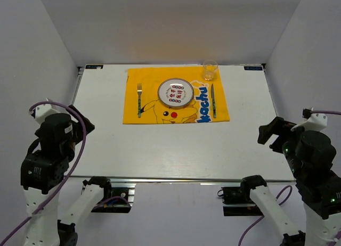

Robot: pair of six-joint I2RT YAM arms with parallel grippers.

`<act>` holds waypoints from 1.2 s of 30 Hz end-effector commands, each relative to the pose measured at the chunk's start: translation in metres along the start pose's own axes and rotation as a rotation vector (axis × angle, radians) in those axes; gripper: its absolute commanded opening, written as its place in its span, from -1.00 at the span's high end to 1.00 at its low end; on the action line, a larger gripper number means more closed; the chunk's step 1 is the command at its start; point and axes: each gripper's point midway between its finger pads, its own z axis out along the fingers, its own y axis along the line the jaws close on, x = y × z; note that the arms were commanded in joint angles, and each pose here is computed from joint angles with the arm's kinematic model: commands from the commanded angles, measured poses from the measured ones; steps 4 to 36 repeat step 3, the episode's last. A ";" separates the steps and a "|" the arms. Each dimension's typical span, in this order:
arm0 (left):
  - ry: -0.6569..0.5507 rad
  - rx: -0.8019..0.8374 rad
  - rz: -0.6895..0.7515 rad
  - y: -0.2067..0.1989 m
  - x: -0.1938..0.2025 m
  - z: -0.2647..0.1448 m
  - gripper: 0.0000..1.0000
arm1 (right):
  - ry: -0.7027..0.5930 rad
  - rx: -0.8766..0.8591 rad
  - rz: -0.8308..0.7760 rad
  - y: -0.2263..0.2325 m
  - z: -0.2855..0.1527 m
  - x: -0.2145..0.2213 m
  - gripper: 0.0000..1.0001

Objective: Set the dinner table for one person

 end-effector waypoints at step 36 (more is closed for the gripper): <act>0.003 -0.058 0.042 0.017 -0.001 -0.009 -0.96 | 0.023 0.050 -0.017 -0.008 0.001 0.002 -0.79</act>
